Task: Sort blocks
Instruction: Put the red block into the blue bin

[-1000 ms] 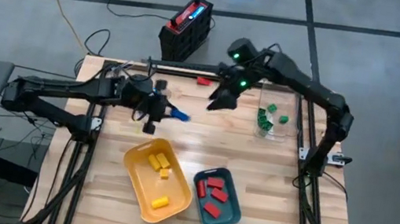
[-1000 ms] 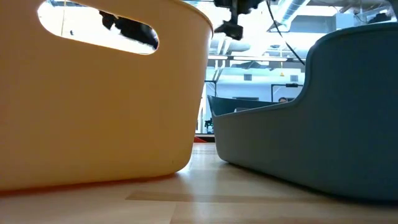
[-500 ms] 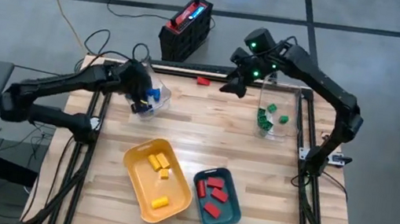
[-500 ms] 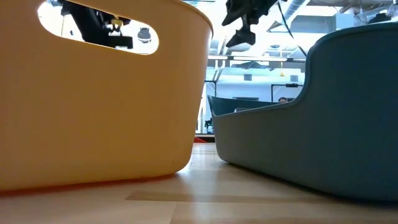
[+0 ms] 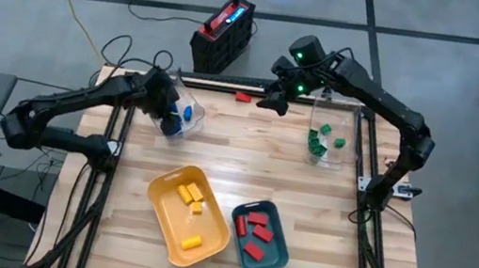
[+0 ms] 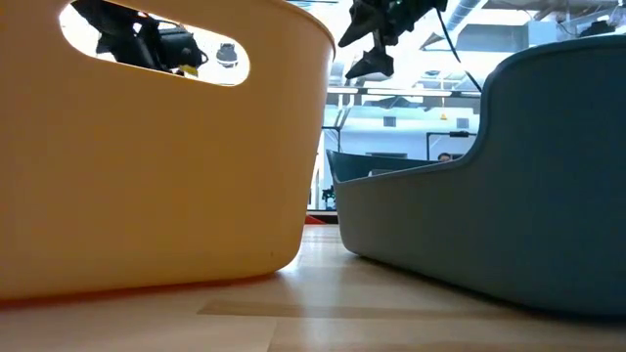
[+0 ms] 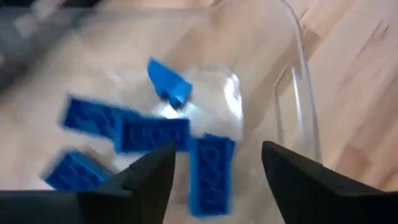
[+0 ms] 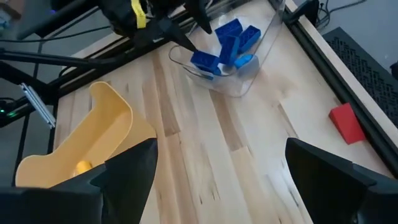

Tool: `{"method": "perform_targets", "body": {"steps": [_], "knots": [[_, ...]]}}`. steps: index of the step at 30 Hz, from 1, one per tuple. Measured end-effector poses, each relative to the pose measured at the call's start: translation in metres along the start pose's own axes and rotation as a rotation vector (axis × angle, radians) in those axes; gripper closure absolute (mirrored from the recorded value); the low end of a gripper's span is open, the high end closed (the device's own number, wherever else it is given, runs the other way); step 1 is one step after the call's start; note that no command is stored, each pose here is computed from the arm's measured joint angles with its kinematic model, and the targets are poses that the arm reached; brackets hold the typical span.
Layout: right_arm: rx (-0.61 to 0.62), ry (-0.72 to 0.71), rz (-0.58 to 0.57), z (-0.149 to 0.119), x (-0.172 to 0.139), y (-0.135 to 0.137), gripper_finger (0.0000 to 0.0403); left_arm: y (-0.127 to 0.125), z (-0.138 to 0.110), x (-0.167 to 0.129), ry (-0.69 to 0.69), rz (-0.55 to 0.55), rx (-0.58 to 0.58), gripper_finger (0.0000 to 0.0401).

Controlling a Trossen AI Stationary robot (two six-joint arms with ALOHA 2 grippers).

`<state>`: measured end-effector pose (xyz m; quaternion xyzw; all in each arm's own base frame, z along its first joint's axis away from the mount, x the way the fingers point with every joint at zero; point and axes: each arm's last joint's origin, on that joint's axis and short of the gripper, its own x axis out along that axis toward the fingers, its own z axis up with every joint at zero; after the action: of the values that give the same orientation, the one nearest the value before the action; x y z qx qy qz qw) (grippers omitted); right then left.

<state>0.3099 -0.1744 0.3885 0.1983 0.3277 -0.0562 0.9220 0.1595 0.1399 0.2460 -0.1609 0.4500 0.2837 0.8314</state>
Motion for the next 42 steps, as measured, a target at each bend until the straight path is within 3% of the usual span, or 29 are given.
{"method": "perform_targets", "body": {"steps": [3, 8, 15, 21, 28, 31, 37, 42], "knots": [[0.008, 0.004, -0.004, 0.0, -0.001, -0.002, 0.0038, 0.005, 0.013, -0.005, -0.013, -0.049, -0.118, 0.0157], [-0.009, -0.042, -0.034, 0.003, -0.003, -0.012, 0.0038, 0.006, 0.06, -0.008, -0.06, -0.047, -0.108, 0.0158], [0.092, -0.004, -0.073, -0.017, 0.005, -0.044, 0.0038, 0.014, 0.136, 0.038, 0.053, -0.07, -0.076, 0.016], [0.09, 0.023, 0.001, -0.022, 0.014, -0.036, 0.0038, 0.013, 0.175, 0.077, 0.136, -0.077, -0.116, 0.0161], [0.066, 0.001, 0.023, -0.019, 0.018, -0.027, 0.0038, -0.002, 0.2, 0.107, 0.146, -0.092, -0.11, 0.0161], [0.08, -0.002, 0.019, -0.019, 0.015, -0.027, 0.0038, -0.009, 0.209, 0.119, 0.136, -0.05, -0.101, 0.0161], [0.076, -0.113, -0.056, -0.013, -0.019, -0.036, 0.0038, -0.015, 0.222, 0.148, 0.154, -0.056, -0.102, 0.0161], [0.065, -0.181, -0.08, -0.011, -0.045, -0.033, 0.0038, -0.015, 0.224, 0.169, 0.211, -0.037, -0.183, 0.0161]]}}
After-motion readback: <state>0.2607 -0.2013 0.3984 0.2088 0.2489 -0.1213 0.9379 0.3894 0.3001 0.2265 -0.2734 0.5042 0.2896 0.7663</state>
